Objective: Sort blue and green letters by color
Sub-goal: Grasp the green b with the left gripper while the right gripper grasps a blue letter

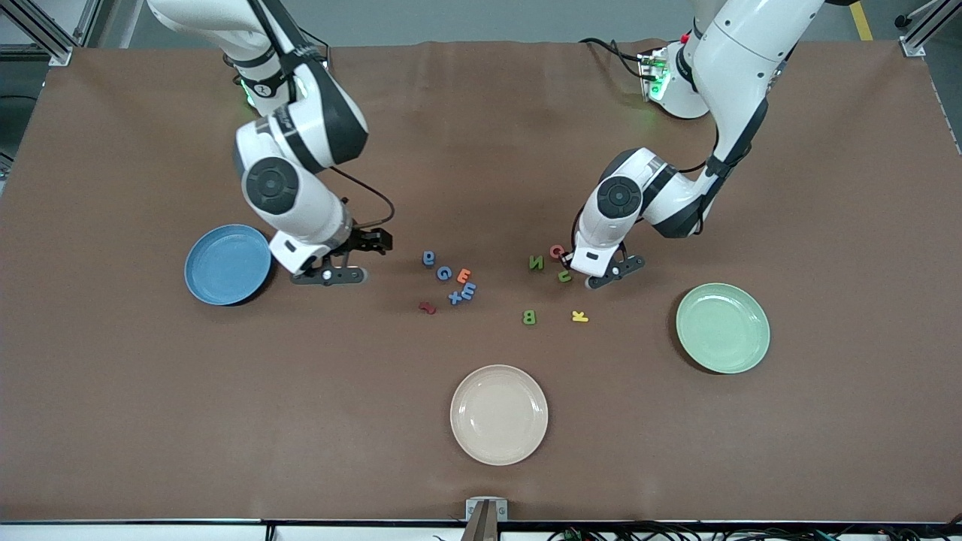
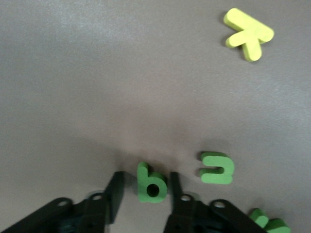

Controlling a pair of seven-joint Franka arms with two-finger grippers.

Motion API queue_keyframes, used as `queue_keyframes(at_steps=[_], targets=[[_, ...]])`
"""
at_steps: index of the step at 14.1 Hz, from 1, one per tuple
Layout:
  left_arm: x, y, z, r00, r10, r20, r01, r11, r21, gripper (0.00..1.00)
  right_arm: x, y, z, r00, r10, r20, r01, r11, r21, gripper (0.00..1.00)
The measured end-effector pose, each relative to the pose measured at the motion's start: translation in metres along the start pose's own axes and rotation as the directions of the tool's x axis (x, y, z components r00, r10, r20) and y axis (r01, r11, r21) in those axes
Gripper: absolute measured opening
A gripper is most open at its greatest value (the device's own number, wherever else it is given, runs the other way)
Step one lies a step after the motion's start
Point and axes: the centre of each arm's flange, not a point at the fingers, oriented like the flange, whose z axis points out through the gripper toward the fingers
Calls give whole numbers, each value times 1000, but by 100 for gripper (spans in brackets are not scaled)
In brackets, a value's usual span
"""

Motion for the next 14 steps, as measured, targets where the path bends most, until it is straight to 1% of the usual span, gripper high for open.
queue_keyframes(at_steps=[1,4,8,10,12,14], targets=[[0,0,-1,1000,0,-1,0,1000,-2,26,-1,-11,13,1000,-2,-8,2,1000,-2,100],[3,0,-2,1000,-3,-6,3,1000,-5,27,-5,-40,51,999,-19,-31,19,1000,-6,100],[21,-1,-30,998,-16,-54,14,999,-37,27,-5,-55,91,998,-41,-53,40,999,-9,100],[35,-7,-49,997,-12,-80,9,999,-42,27,-6,-58,113,998,-47,-49,46,999,-18,100],[54,-20,-67,995,12,-98,-15,999,-29,27,-5,-58,135,998,-48,-44,47,999,-27,100],[81,-41,-84,993,26,-118,-29,999,-23,27,-5,-57,150,997,-49,-62,48,999,-24,98]])
